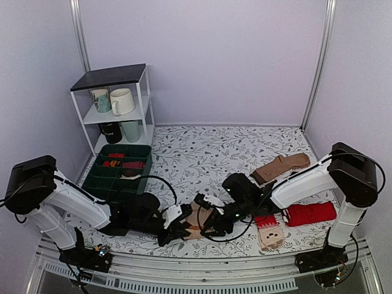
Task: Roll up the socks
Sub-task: Roll a pair of socks at the center of the board.
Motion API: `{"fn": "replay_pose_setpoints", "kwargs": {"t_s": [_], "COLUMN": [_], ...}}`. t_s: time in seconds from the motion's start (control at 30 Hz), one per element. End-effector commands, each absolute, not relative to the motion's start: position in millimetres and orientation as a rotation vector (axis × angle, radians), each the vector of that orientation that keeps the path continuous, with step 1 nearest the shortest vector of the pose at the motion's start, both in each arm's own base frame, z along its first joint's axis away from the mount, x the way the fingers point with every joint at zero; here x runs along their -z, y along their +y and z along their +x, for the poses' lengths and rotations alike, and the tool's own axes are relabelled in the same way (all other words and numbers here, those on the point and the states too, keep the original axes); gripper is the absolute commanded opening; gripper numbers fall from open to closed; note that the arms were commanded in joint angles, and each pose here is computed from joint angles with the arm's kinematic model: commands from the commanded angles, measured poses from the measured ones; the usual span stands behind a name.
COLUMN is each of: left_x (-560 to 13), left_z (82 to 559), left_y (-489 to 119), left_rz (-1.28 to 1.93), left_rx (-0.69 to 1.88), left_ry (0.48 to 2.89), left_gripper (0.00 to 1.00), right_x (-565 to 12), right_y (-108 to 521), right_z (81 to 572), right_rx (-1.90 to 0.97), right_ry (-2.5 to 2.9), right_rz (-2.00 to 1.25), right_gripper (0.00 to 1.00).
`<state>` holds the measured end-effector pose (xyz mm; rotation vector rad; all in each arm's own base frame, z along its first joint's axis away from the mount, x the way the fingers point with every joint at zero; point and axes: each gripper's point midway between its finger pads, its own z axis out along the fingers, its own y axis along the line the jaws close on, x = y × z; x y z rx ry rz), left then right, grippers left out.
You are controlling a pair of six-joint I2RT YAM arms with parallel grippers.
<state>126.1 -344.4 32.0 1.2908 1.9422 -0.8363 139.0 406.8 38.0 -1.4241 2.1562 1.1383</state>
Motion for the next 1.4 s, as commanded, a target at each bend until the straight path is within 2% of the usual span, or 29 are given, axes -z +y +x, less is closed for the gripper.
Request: {"fn": "replay_pose_setpoints", "kwargs": {"t_s": [0.0, 0.27, 0.53, 0.93, 1.07, 1.27, 1.3, 1.37], "left_x": [9.2, 15.1, 25.2, 25.9, 21.8, 17.2, 15.3, 4.7], "left_z": [107.5, 114.1, 114.2, 115.2, 116.2, 122.2, 126.0, 137.2], "left_y": [-324.6, -326.0, -325.5, -325.1, -328.6, -330.7, -330.1, -330.0], "left_rz": [1.381, 1.388, 1.375, 1.361, 1.363, 1.348, 1.328, 1.284], "left_rx": [0.892, 0.940, 0.970, 0.982, 1.000, 0.985, 0.967, 0.920], "left_ry": [2.214, 2.357, 2.450, 2.457, 2.433, 2.405, 2.396, 2.349], "left_gripper": [0.00, 0.00, 0.00, 0.00, 0.00, 0.00, 0.02, 0.14], "right_x": [-80.5, -71.2, -66.1, -21.8, 0.1, 18.2, 21.6, 25.9], "right_y": [398.6, 393.2, 401.7, 396.6, 392.5, 385.2, 383.4, 380.1], "right_z": [160.5, 139.2, 117.1, 109.9, 113.8, 113.9, 112.1, 107.1], "right_rx": [-1.036, -0.824, -0.792, -0.745, -0.694, -0.658, -0.662, -0.683], "right_ry": [1.880, 1.660, 1.556, 1.742, 1.846, 1.958, 1.980, 2.014], "right_rz": [-1.271, -1.434, -1.544, -1.587, -1.590, -1.585, -1.590, -1.597], "right_gripper": [0.50, 0.53, 0.58, 0.56, 0.50, 0.22, 0.19, 0.15]}}
